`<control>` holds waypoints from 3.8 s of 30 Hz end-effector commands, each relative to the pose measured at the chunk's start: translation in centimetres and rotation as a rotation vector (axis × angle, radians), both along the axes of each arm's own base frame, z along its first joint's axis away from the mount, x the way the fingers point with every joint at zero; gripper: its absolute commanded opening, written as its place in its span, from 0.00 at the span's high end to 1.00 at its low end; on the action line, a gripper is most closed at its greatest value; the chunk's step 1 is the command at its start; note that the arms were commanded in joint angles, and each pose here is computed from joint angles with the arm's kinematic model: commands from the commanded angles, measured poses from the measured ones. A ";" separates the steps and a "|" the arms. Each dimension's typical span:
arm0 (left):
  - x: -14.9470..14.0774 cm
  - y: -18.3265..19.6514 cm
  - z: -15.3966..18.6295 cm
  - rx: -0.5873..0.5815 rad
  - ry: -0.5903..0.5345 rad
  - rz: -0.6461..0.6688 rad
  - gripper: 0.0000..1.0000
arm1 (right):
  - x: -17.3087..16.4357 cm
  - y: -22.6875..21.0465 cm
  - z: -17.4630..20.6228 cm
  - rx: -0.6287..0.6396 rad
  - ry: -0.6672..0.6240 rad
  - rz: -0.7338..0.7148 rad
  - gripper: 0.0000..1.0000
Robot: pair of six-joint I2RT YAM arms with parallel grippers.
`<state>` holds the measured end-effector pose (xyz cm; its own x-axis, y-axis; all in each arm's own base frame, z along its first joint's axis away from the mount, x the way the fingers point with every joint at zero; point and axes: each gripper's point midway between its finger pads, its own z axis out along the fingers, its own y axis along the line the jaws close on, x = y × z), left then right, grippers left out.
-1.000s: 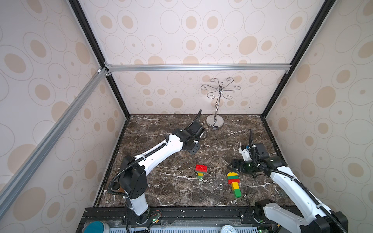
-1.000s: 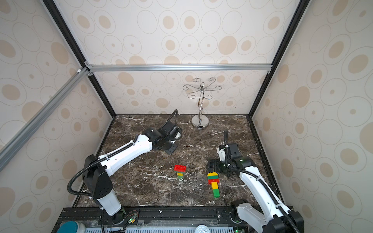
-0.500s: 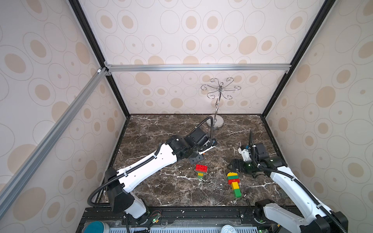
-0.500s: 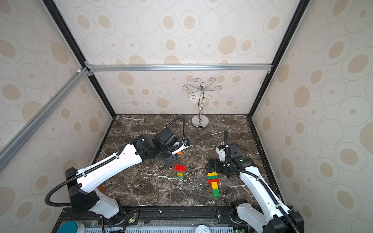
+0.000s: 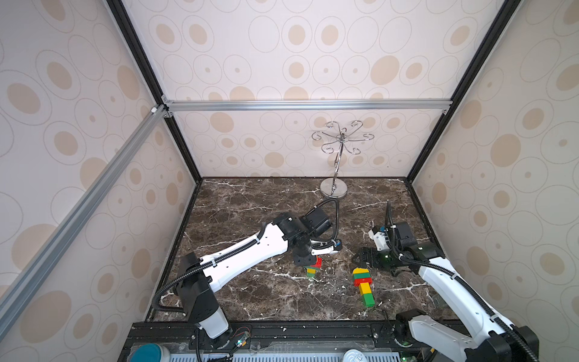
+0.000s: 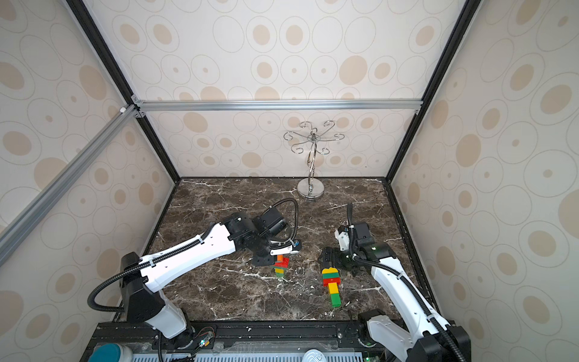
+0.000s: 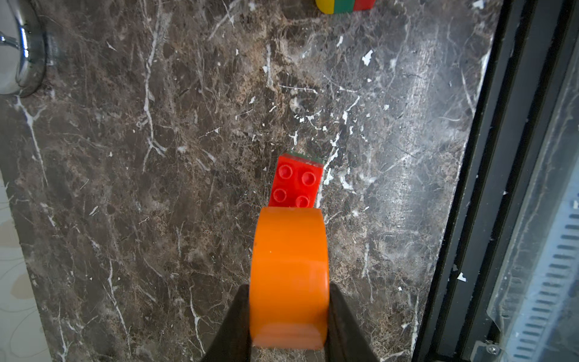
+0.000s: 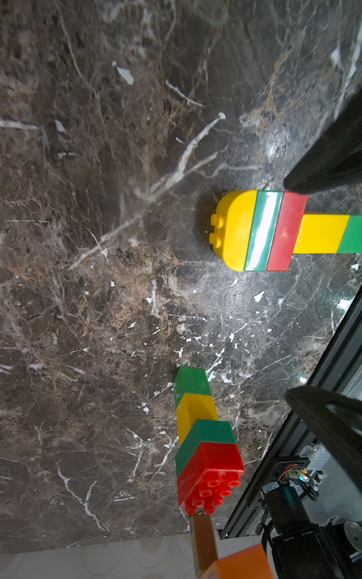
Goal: Assemble an ice cream with lego
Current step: Assemble the lego brick with the lego brick.
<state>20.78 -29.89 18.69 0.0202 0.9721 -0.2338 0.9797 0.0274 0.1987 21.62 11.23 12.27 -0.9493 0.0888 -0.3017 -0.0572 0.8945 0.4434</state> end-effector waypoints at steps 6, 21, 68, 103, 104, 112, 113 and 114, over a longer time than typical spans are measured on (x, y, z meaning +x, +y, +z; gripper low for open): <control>-0.4 -2.0 1.5 -0.014 -0.018 -0.171 1.00 | -0.2 -0.1 -0.1 -0.002 0.002 0.011 0.01; 0.3 -2.5 0.1 0.048 -0.005 -0.239 1.00 | -0.1 0.0 -0.3 -0.002 0.009 0.012 0.02; 1.1 -1.3 -2.4 0.045 0.042 -0.240 1.00 | -0.1 0.0 -0.3 -0.001 0.006 0.011 0.02; 0.9 -1.3 -4.0 0.084 0.088 -0.236 1.00 | -0.1 0.0 -0.3 0.003 0.004 0.015 0.02; 0.8 -1.4 -4.0 0.087 0.095 -0.241 1.00 | -0.1 0.1 -0.3 0.003 0.004 0.015 0.01; 0.3 -1.6 -4.9 0.104 0.128 -0.237 1.00 | -0.1 0.0 -0.3 0.001 0.007 0.014 0.02; 0.2 -1.7 -4.9 0.103 0.137 -0.235 1.00 | -0.1 0.0 -0.4 0.001 0.009 0.015 0.01; 0.1 -1.7 -5.1 0.108 0.143 -0.233 1.00 | -0.1 0.0 -0.3 0.001 0.007 0.016 0.01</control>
<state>21.84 -31.82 15.65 0.2225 0.9561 -0.1908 0.9710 -0.1998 0.1309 21.75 11.28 12.25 -0.9488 0.0888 -0.3031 -0.0584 0.8938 0.4446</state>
